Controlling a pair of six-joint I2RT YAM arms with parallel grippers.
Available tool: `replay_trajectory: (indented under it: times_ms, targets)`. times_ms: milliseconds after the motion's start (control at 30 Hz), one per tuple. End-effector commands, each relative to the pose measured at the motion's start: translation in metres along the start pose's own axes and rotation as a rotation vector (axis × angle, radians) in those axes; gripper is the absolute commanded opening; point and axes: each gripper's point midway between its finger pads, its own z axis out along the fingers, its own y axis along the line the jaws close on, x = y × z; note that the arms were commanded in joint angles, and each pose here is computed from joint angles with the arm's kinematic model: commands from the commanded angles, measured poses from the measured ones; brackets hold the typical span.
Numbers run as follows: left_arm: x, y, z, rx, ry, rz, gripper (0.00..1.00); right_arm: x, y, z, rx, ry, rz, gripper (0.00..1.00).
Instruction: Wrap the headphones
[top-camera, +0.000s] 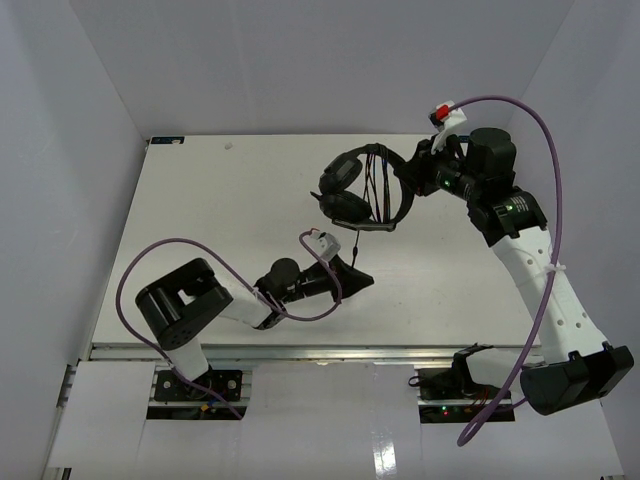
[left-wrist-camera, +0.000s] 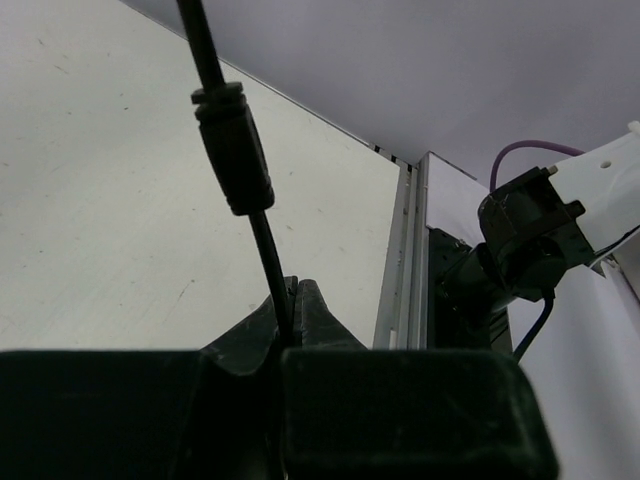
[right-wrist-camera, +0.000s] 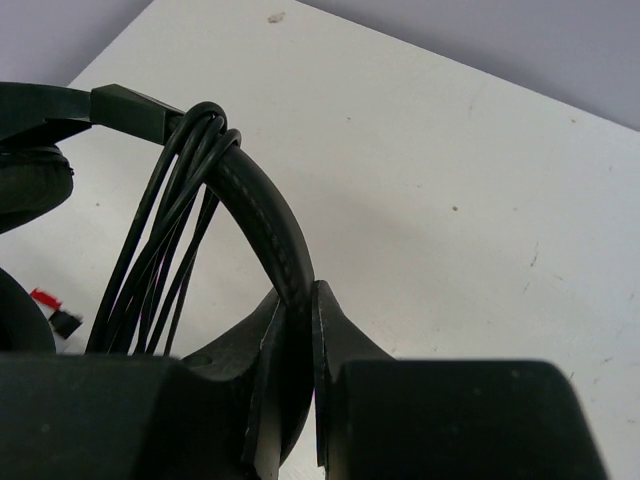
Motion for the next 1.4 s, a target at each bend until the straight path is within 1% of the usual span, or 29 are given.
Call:
replay_trajectory:
  times_ms: [0, 167, 300, 400, 567, 733, 967, 1033, 1133, 1200, 1367]
  targets:
    - [0.009, -0.025, 0.009, -0.018, 0.060, 0.036, 0.03, -0.042, -0.028, -0.003, 0.164, -0.168, 0.047, 0.08]
    - [0.015, -0.041, 0.015, -0.032, 0.126, 0.051, 0.03, -0.036, -0.040, -0.002, 0.227, -0.172, 0.046, 0.08]
    - [0.002, -0.055, 0.022, -0.039, 0.153, 0.070, 0.03, -0.033, -0.053, -0.006, 0.302, -0.192, 0.010, 0.08]
    - [-0.001, -0.063, 0.026, -0.055, 0.212, 0.083, 0.03, -0.030, -0.055, -0.006, 0.326, -0.196, -0.013, 0.08]
    - [-0.019, -0.076, 0.034, -0.070, 0.275, 0.113, 0.09, -0.021, -0.067, -0.004, 0.402, -0.178, -0.063, 0.08]
    - [-0.036, -0.080, 0.033, -0.111, 0.328, 0.125, 0.10, -0.011, -0.076, -0.002, 0.453, -0.161, -0.087, 0.08]
    - [-0.065, -0.076, 0.029, -0.203, 0.396, 0.197, 0.10, 0.004, -0.084, 0.006, 0.510, -0.108, -0.174, 0.08]
    - [-0.067, -0.073, 0.027, -0.224, 0.427, 0.225, 0.10, 0.008, -0.084, 0.009, 0.520, -0.094, -0.193, 0.08]
    - [-0.086, -0.075, 0.032, -0.239, 0.427, 0.269, 0.10, 0.012, -0.078, 0.012, 0.517, -0.082, -0.223, 0.08]
    - [-0.100, -0.075, 0.035, -0.249, 0.405, 0.300, 0.10, 0.014, -0.077, 0.010, 0.531, -0.081, -0.250, 0.08]
    - [-0.112, -0.077, 0.044, -0.246, 0.402, 0.329, 0.11, 0.019, -0.071, 0.010, 0.537, -0.079, -0.286, 0.08]
